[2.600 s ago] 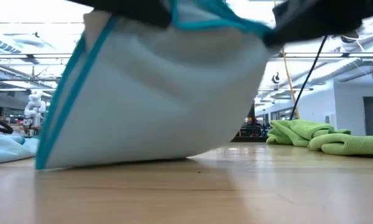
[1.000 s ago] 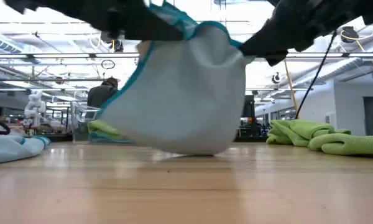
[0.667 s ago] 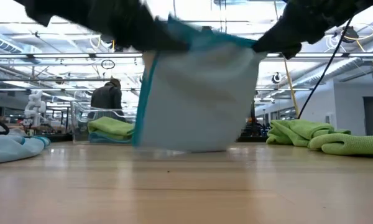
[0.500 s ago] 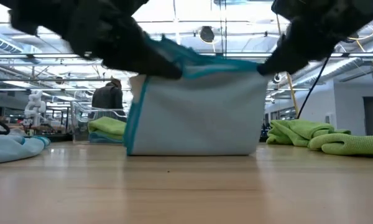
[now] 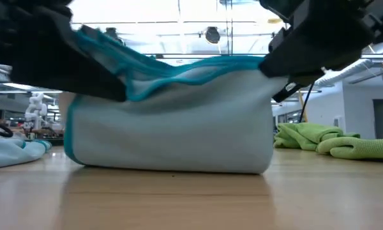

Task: Fold microfiber towels
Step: Fold the right blue microfiber cloth

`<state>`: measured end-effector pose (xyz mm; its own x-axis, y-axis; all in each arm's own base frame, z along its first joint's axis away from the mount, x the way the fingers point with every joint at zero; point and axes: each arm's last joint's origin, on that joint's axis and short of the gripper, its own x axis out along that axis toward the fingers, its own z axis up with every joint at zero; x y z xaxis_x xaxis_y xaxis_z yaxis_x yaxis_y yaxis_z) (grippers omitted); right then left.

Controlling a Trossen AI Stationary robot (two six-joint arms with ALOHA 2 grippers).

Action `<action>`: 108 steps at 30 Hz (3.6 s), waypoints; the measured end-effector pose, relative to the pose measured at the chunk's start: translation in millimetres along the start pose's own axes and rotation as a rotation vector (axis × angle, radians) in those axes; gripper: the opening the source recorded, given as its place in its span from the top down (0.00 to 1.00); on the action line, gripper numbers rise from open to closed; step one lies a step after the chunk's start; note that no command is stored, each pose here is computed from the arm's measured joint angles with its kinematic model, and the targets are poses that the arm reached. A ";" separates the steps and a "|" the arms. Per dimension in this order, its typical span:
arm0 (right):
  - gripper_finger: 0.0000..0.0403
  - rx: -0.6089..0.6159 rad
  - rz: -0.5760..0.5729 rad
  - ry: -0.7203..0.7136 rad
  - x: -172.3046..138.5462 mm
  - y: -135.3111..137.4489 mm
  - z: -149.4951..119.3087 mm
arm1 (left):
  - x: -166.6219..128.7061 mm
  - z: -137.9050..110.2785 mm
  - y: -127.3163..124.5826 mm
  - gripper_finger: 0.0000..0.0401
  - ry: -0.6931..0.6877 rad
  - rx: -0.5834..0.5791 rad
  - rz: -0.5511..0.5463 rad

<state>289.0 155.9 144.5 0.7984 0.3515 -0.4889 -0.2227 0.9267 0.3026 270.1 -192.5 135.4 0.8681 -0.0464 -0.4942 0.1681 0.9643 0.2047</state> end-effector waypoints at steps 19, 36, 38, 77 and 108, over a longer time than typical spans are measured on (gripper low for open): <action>0.97 -0.008 -0.114 -0.110 25.3 -34.8 7.3 | -8.0 -18.2 -5.3 0.98 0.124 -0.191 0.121; 0.90 0.001 -0.321 -0.093 23.9 -47.1 2.8 | 4.8 -23.2 24.0 0.98 0.182 -0.369 0.235; 0.89 0.005 -0.347 -0.084 23.7 -48.3 1.4 | 5.2 -23.2 24.9 0.96 0.183 -0.374 0.239; 0.69 -0.128 -0.455 0.110 8.8 -43.6 -9.3 | -32.2 -2.0 48.8 0.47 0.132 -0.401 0.446; 0.99 -0.086 -0.215 0.097 5.7 -65.3 -12.3 | -25.7 -14.2 50.6 0.97 0.233 -0.475 0.205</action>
<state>301.2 99.0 111.9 0.7762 0.1526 -0.6118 -0.1042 0.9880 0.1143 249.6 -138.7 146.5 0.7259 0.1611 -0.6687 -0.2686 0.9614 -0.0599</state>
